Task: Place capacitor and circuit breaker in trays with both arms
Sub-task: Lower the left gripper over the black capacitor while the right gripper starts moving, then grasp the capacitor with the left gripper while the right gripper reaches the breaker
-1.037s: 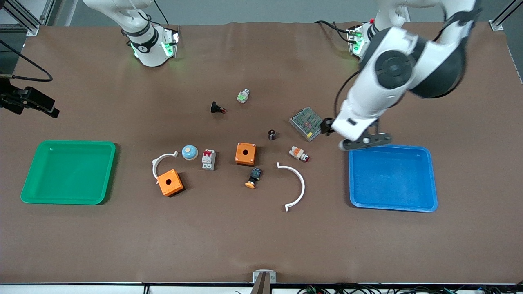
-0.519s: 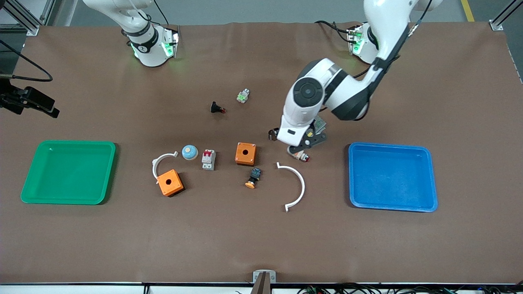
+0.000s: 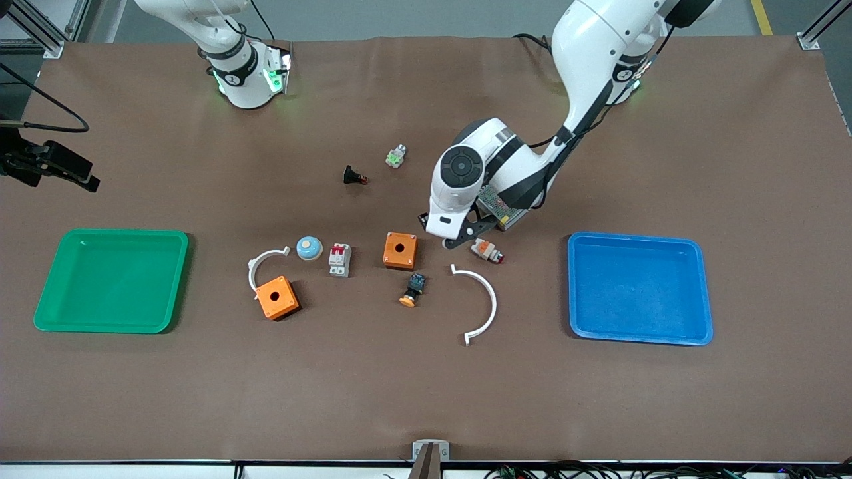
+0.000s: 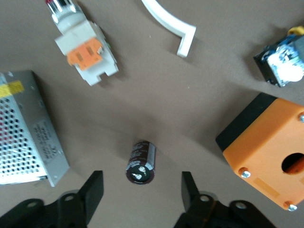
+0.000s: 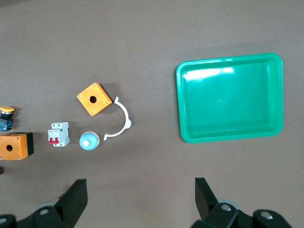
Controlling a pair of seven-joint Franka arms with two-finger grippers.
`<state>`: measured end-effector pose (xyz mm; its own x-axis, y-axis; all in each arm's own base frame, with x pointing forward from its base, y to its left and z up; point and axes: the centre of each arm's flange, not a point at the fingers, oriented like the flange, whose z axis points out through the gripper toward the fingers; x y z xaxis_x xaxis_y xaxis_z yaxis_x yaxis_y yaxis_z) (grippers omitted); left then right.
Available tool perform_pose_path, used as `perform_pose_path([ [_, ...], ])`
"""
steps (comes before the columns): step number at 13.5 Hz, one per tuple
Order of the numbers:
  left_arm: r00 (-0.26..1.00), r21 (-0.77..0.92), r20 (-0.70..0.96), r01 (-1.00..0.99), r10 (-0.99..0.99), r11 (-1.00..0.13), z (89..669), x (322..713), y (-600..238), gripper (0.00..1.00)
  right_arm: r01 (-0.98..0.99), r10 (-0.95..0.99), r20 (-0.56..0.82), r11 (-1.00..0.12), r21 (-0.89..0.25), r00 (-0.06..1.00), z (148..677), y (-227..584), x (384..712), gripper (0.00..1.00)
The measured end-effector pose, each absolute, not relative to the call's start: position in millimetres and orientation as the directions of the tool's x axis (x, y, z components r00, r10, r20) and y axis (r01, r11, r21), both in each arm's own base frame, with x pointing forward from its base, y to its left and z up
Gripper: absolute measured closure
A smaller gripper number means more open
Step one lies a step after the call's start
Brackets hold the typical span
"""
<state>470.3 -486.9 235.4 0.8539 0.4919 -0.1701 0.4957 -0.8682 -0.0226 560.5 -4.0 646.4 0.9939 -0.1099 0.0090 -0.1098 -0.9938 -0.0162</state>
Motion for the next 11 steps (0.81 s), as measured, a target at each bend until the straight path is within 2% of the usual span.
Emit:
perform_pose_path([
  [5, 0.848, -0.053, -0.155, 0.506, 0.507, -0.861, 210.1, 464.0, -489.6, 0.34, -0.039, -0.039, -0.016, -0.999, -0.013, 0.999, 631.6, 38.7, 567.4, 0.0],
  [11, 0.843, -0.06, -0.16, 0.511, 0.513, -0.858, 200.4, 458.4, -493.6, 0.44, 0.027, 0.027, -0.088, -1.0, 0.001, 0.996, 578.6, 107.1, 586.9, 0.0],
])
